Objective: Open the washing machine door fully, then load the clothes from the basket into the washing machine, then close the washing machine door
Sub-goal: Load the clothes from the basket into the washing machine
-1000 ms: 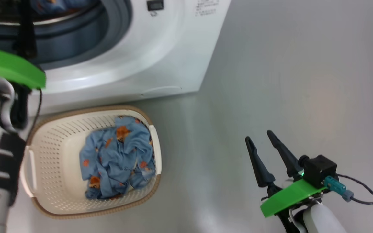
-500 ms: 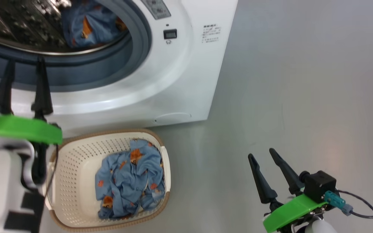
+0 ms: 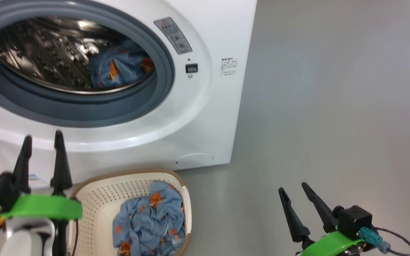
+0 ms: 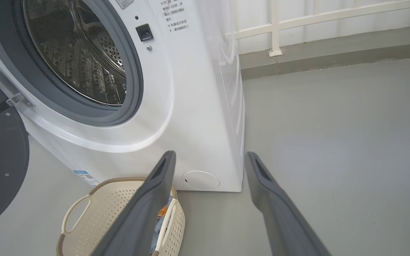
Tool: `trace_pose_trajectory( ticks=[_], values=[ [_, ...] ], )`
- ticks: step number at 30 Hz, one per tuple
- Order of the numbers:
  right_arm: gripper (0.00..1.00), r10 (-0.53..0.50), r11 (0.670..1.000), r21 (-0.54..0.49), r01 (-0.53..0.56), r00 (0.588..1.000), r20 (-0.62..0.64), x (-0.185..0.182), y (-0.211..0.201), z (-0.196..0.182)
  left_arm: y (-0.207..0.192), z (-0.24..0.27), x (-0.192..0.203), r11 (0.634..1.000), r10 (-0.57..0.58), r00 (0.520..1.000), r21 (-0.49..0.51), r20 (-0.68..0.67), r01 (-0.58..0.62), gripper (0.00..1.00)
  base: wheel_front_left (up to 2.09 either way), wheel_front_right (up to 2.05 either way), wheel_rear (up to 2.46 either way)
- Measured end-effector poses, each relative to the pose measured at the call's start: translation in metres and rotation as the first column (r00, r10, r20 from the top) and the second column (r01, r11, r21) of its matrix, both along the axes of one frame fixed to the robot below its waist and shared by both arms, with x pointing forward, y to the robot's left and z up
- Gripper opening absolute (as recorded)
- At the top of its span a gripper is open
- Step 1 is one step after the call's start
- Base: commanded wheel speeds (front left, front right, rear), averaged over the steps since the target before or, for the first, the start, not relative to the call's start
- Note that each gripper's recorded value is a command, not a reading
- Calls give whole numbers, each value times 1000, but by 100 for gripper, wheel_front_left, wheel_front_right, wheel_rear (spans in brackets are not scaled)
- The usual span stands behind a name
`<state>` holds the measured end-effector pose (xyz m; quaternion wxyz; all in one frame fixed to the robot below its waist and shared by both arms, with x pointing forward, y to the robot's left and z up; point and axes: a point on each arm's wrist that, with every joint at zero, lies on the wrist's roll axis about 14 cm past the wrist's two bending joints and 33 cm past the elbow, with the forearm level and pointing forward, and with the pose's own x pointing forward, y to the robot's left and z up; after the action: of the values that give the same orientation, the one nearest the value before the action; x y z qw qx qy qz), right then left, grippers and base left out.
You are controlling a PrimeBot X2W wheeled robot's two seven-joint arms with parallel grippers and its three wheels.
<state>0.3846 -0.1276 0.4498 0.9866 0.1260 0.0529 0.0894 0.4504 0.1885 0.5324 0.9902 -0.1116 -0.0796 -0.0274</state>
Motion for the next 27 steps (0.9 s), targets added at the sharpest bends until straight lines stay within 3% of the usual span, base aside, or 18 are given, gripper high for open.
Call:
trace_pose_trajectory(
  ticks=[7, 27],
  values=[
    [100, -15, 1000, 1, 15, 999, 37, -13, -5, 14, 21, -6, -37, 996, 85, 996, -7, -17, -85, 100, 0, 0, 0],
    [100, -44, 999, -15, 45, 996, 79, -31, -15, 27, 28, -32, -101, 992, 125, 988, 34, -95, -122, 100, 0, 0, 0]
  ],
)
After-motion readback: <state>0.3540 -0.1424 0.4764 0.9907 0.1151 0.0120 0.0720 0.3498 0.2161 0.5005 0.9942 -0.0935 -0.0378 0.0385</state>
